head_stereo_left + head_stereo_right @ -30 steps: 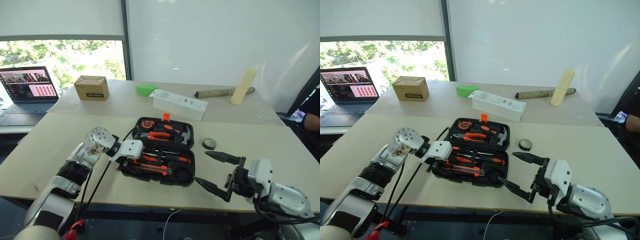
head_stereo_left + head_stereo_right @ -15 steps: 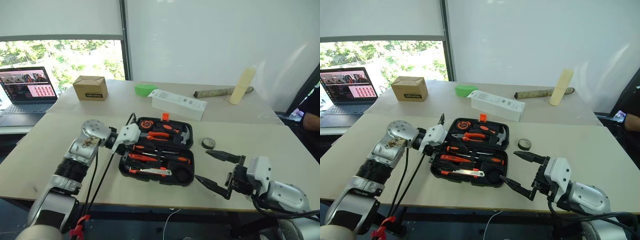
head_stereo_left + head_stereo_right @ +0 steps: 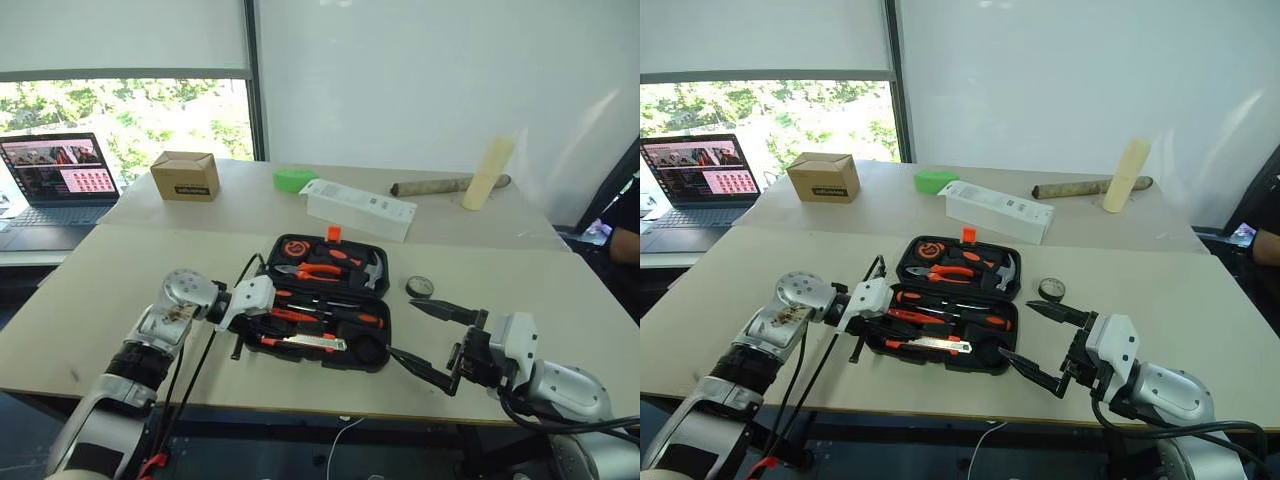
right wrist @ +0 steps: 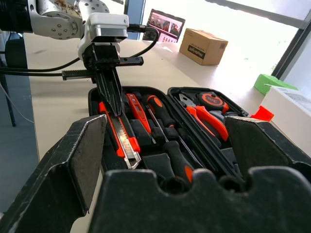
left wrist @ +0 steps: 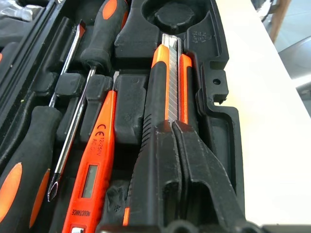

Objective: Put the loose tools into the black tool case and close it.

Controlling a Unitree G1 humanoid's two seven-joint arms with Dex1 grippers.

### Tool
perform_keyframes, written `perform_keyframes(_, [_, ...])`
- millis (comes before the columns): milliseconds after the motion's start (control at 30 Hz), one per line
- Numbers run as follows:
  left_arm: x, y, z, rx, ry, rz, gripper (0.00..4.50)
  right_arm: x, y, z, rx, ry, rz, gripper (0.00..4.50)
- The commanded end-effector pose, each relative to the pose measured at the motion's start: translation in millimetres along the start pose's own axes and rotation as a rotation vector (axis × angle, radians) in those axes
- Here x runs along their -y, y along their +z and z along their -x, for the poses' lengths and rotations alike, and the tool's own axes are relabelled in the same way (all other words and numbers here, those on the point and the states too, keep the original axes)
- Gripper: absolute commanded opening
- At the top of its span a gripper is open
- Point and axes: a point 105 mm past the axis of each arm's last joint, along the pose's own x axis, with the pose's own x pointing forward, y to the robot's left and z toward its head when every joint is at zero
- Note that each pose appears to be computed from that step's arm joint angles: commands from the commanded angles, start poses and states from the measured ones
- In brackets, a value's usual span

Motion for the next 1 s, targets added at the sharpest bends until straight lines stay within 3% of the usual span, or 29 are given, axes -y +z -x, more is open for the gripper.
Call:
perform_keyframes(33, [-4,-2,-2,-0.008,0.043,0.002,0.06,-1,10,1,0.032,0.001,0.035,4.5])
perform_keyframes(200, [0,-17,-5,-0.058,0.04,0.112,0.06,-1,9,1,0.031,0.003,0.033,4.5])
perform_keyframes(367, [13,-37,-13,-0.126,-0.003,0.341,0.06,-2,10,0,0.037,0.005,0.031,4.5])
perform_keyframes(600, [9,-18,-11,-0.023,0.005,0.144,0.06,-2,10,0,0.039,0.002,0.033,4.5])
perform_keyframes(733, [-3,15,-5,0.186,0.061,0.005,0.06,-2,10,0,0.04,0.001,0.031,4.5])
perform_keyframes(867, [-6,24,-1,0.234,0.071,-0.043,0.06,-3,10,0,0.038,0.001,0.028,4.5])
perform_keyframes(1000, [-8,16,1,0.18,0.079,-0.067,0.06,-4,10,1,0.038,0.0,0.027,4.5])
